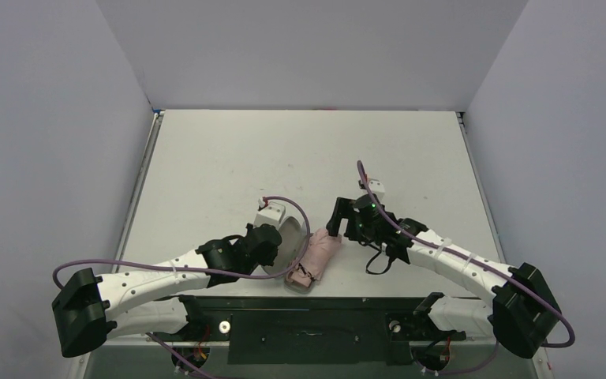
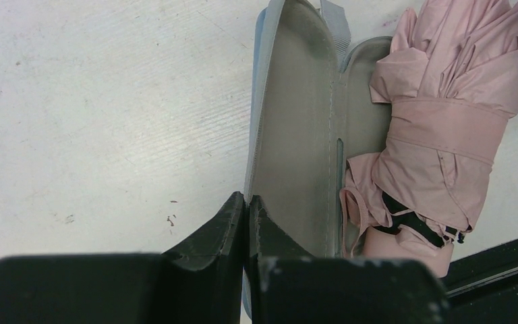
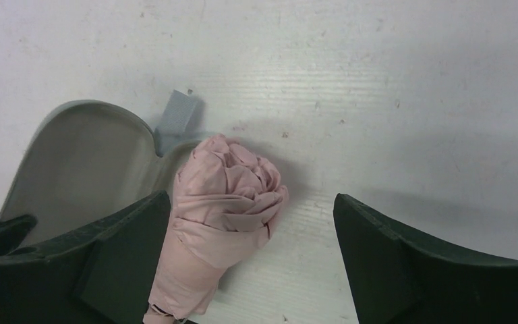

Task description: Put away the umbrella

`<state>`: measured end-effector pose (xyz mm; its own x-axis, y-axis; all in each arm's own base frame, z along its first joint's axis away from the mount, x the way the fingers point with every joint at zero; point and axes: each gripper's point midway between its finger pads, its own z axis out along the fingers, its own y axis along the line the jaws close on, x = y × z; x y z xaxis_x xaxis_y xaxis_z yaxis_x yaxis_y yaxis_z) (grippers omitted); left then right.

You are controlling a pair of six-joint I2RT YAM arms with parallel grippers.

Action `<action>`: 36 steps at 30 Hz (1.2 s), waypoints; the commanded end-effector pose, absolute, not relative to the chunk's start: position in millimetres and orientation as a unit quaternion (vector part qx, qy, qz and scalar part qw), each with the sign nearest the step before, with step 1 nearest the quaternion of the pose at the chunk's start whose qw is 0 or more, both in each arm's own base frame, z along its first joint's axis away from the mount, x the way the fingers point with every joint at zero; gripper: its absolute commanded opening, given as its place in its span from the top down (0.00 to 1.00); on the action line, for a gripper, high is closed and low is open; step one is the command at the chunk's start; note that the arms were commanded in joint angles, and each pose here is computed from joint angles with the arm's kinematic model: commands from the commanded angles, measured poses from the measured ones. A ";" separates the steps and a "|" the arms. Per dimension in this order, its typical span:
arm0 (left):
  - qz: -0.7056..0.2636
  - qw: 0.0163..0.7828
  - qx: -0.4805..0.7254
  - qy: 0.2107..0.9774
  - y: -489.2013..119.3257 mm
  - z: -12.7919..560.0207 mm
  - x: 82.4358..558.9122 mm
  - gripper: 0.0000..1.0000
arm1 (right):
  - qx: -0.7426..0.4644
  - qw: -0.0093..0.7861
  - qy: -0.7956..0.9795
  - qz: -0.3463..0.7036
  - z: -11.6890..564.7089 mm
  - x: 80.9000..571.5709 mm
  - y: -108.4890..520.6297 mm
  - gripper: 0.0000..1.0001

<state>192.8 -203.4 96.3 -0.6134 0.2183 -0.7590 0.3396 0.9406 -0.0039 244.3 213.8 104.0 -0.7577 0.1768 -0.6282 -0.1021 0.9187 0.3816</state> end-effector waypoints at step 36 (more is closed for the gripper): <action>-0.093 0.423 0.154 0.888 -215.4 105.7 193.5 1.00 | 0.081 0.300 0.855 0.415 87.3 238.8 260.8 0.83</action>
<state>190.2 -205.7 95.8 -0.6111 0.2282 -0.7579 0.3519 0.9360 -0.0019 229.7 249.4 55.9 -0.8438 0.3615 -0.3967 -0.0220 0.7152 0.6985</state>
